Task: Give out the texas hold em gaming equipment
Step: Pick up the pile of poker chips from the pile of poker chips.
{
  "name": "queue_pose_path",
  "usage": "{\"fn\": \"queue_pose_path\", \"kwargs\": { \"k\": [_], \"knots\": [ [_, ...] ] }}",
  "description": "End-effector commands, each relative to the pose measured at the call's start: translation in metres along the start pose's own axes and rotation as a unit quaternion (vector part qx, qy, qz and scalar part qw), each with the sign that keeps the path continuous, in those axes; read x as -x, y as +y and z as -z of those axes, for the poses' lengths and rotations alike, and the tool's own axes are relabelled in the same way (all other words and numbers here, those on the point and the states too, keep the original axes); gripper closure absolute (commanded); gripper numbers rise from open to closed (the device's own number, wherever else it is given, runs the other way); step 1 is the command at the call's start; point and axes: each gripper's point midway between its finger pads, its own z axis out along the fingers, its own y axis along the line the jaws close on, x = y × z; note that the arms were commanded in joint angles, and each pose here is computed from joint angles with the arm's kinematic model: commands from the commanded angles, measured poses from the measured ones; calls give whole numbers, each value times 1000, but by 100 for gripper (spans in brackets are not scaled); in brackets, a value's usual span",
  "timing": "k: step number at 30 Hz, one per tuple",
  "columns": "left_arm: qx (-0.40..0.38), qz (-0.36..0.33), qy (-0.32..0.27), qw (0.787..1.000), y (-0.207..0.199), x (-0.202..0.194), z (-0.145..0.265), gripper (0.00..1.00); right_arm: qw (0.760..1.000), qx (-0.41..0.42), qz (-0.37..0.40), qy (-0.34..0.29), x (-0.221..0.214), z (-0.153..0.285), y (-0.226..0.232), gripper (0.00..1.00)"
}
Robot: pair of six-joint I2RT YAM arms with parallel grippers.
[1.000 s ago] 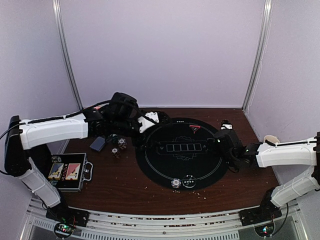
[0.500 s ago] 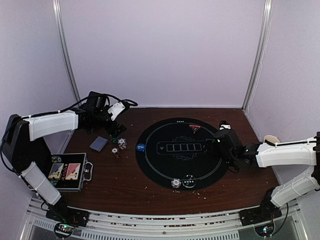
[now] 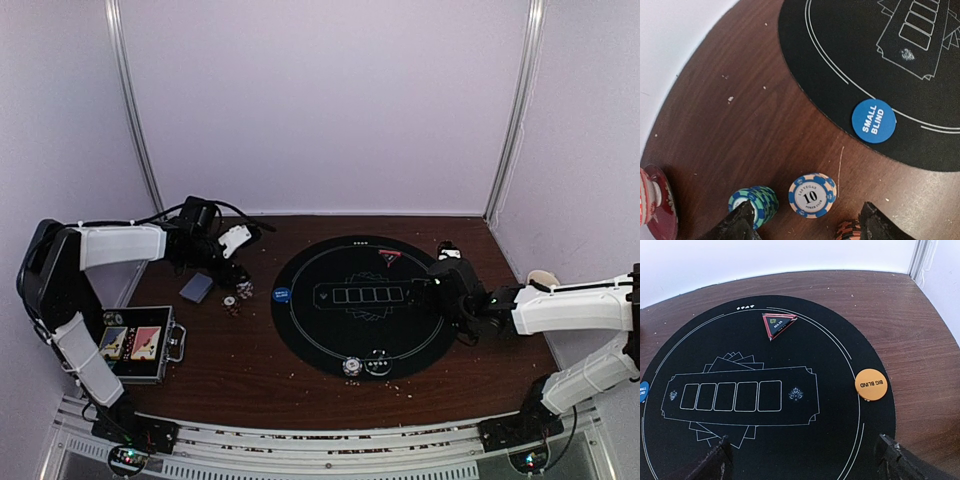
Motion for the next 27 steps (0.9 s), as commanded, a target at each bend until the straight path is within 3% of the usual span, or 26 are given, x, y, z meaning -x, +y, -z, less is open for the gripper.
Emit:
{"fn": "queue_pose_path", "kwargs": {
  "k": [1,27],
  "knots": [
    [-60,-10,-3,998,-10,-7,-5,26,1000,5,3,-3,2,0,3,0],
    [-60,-26,2,998,-3,-14,-30,28,1000,6,6,0,0,-2,6,0]
  ]
}}
